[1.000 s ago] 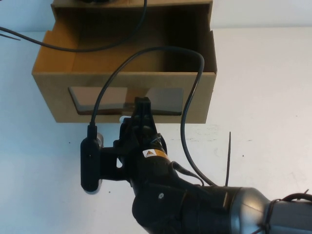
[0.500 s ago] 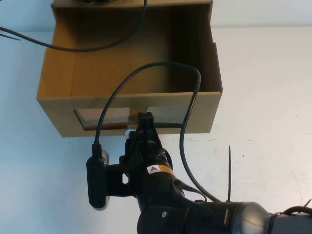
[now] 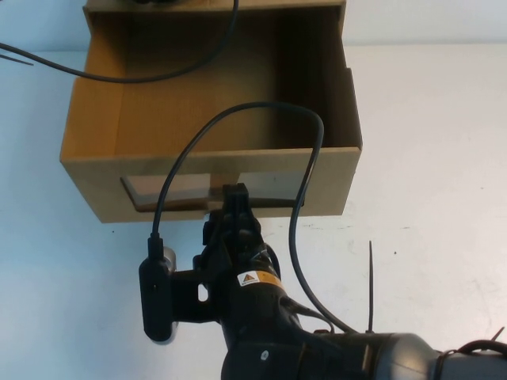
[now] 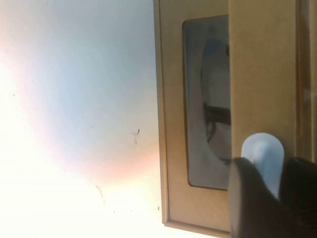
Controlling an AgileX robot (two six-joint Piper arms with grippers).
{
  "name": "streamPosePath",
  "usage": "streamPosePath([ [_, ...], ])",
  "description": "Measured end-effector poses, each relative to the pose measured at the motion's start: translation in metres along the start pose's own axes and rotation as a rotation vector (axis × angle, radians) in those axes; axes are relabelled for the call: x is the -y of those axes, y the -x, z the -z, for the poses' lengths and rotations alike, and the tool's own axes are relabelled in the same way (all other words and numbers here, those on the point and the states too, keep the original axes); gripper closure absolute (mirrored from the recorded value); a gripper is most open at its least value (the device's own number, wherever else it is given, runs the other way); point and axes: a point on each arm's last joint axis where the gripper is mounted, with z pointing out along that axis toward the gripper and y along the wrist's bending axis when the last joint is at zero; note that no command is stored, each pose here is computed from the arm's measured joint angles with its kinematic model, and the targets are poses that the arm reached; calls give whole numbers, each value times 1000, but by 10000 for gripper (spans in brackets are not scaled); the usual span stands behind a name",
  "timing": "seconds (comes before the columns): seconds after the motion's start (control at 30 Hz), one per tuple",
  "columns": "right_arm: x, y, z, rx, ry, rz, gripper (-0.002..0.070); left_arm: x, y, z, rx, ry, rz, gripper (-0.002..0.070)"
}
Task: Open the shoe box
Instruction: 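Pull the top drawer of the cardboard box fully open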
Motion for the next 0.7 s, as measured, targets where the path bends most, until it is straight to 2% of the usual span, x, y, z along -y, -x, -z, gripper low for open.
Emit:
streamPosePath([
  [0.13,0,0,0,0,0,0,463,5,7,5,-9,-5,-51,679],
  [0.27,0,1,0,2,0,7,355,12,17,13,-35,-11,-113,678],
  [0.4,-3,4,4,13,1,83,262,25,30,25,-29,-26,-135,678],
  [0.53,-6,9,11,29,24,96,239,39,41,41,-7,-6,-152,679],
  [0.7,-1,15,31,50,83,17,234,57,51,66,-7,59,-187,679],
])
